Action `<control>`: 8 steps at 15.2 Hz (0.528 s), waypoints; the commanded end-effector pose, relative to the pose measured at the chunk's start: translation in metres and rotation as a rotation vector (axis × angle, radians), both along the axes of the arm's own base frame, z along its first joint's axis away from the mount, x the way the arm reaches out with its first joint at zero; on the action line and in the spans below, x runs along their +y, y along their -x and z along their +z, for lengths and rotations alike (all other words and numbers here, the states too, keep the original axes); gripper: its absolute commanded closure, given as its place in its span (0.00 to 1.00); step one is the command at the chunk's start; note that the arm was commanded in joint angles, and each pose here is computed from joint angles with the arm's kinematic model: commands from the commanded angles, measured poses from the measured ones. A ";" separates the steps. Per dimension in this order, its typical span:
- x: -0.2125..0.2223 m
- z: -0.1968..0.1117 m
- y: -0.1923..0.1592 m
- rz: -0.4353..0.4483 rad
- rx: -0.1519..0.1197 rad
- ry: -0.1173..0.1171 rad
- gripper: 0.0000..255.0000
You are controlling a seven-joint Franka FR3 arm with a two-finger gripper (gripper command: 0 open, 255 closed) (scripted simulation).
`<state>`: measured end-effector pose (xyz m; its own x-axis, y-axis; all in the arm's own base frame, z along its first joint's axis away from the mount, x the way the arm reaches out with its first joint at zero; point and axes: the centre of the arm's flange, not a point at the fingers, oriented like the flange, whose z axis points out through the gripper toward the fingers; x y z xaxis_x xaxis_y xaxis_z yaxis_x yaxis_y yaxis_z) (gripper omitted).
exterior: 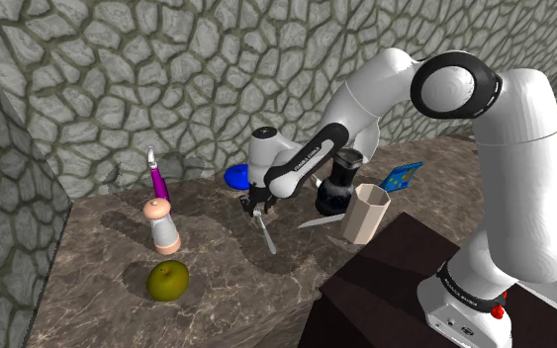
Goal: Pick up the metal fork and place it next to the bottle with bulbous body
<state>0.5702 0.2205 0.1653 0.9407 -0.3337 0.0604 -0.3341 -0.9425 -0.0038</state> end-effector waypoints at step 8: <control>0.003 0.018 0.002 0.006 -0.010 -0.013 1.00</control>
